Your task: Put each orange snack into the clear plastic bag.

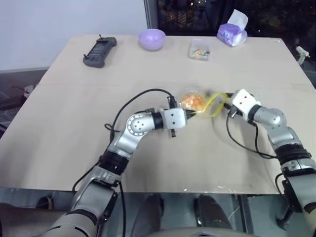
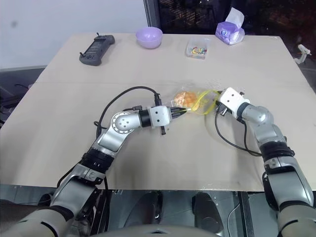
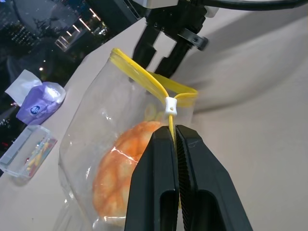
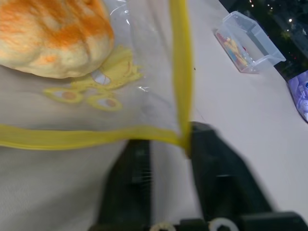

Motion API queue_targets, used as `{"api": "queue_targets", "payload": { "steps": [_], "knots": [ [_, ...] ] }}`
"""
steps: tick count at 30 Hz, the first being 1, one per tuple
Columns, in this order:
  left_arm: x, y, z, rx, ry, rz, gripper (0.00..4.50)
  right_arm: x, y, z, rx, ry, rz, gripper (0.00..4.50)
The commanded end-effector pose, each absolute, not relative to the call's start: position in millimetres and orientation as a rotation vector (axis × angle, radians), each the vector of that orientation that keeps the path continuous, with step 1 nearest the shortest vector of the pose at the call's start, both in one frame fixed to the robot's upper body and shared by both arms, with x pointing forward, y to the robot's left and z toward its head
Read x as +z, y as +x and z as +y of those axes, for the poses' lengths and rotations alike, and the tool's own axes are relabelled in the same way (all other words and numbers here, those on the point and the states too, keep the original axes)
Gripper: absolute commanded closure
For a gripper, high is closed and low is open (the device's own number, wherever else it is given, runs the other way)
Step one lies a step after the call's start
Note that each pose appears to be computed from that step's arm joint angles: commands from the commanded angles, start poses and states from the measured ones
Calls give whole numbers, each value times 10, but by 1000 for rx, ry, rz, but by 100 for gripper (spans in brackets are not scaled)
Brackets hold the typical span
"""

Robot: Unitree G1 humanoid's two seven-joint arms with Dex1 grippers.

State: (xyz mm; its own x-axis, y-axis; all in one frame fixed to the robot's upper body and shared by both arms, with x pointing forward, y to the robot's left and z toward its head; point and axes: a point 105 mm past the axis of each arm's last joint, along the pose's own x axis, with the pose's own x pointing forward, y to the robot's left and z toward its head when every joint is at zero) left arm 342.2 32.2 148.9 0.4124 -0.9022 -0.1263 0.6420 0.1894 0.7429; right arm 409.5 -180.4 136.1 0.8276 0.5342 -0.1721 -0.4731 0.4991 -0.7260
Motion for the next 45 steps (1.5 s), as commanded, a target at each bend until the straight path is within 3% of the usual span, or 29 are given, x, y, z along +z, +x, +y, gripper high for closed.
{"api": "queue_targets", "payload": {
  "steps": [1,10,21,27,29,30,34,39,45],
  "knots": [
    [1617,3386,306,-1110,824,-438,450,1507,4105,-1811,599,-881,-131,445],
    [1731,3490,351,-1043,835,-466,450,1626,4123,-1934,556,-902,-137,445],
    [2449,3750,500,-767,806,-670,450,2543,4021,-2189,409,-881,-320,445],
    [2312,3760,448,-811,823,-642,450,2542,3933,-2123,478,-906,-287,445],
    [2247,3747,429,-831,818,-627,450,2419,3886,-2115,533,-907,-224,381],
    [2229,3739,421,-838,816,-624,450,2346,3857,-2116,562,-915,-185,373],
    [2196,3715,396,-857,817,-620,450,2110,3666,-2125,701,-957,2,191],
    [2176,3682,373,-885,833,-621,450,2313,3462,-2052,791,-944,35,191],
    [2167,3611,316,-925,856,-635,450,2661,3341,-1426,932,-908,-158,191]
  ]
}}
